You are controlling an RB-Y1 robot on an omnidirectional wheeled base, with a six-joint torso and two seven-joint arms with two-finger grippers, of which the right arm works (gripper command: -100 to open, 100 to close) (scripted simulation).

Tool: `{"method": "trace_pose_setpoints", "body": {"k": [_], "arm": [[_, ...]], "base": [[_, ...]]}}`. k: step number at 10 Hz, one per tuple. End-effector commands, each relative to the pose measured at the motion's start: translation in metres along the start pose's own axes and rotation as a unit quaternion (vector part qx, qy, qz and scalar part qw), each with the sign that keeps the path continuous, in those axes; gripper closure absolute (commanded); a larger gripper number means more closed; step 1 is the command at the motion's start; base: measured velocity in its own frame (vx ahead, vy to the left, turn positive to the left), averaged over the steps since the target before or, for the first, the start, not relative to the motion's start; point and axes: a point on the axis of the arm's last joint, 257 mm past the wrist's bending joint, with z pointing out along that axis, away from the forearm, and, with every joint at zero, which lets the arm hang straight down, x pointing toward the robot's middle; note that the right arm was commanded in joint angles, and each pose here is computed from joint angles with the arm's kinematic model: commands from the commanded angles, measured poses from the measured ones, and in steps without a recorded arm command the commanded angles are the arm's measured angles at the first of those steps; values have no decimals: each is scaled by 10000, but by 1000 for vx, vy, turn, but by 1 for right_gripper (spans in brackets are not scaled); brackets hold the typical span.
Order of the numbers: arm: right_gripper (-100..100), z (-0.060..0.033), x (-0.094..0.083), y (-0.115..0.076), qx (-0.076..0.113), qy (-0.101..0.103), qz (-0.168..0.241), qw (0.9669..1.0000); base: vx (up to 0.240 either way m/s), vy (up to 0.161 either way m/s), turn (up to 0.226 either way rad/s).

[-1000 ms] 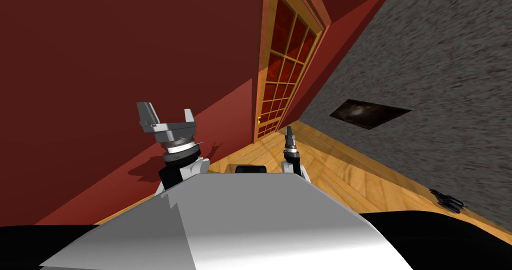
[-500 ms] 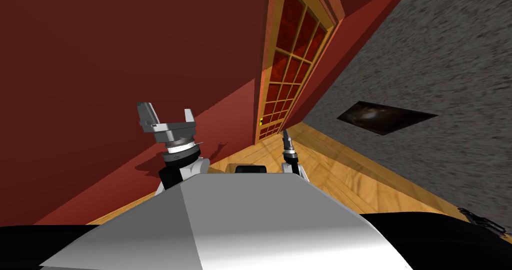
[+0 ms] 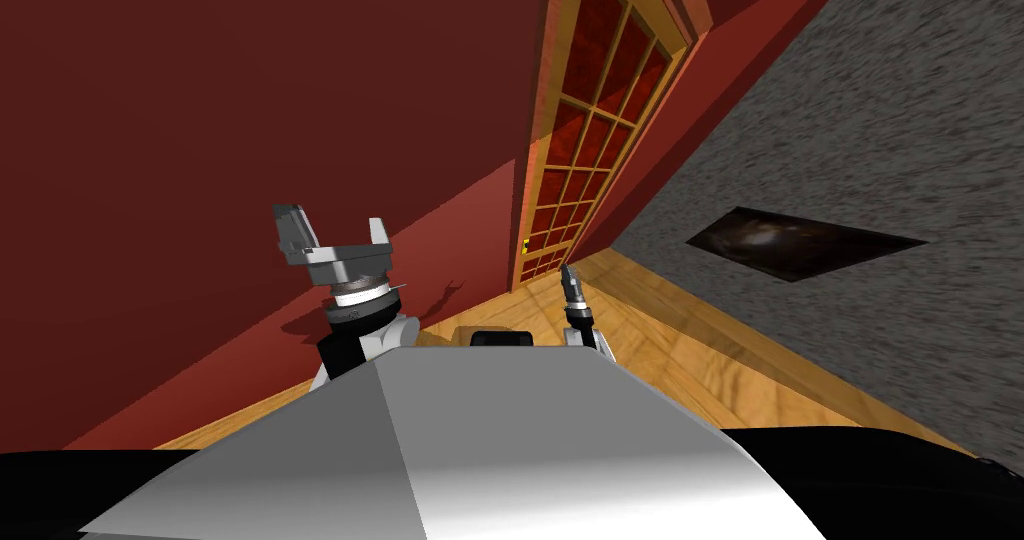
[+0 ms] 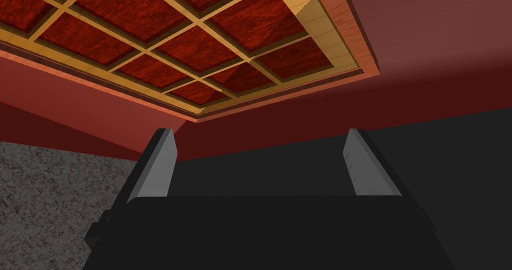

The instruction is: Pull the door open

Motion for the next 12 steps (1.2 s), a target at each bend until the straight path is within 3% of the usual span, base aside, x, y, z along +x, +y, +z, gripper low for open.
{"method": "trace_pose_setpoints", "body": {"k": [1, 5, 9, 12], "arm": [[-100, -37, 64, -66, 42, 69, -113, 9999], [-100, -192, 302, -356, 152, 421, -792, 9959], [-100, -315, 448, -540, 248, 648, -1104, 9915], [-100, -464, 611, -744, 303, 930, -1555, 9830]], "base": [[60, -16, 47], [83, -18, 110], [63, -16, 63], [65, -15, 93]]}}
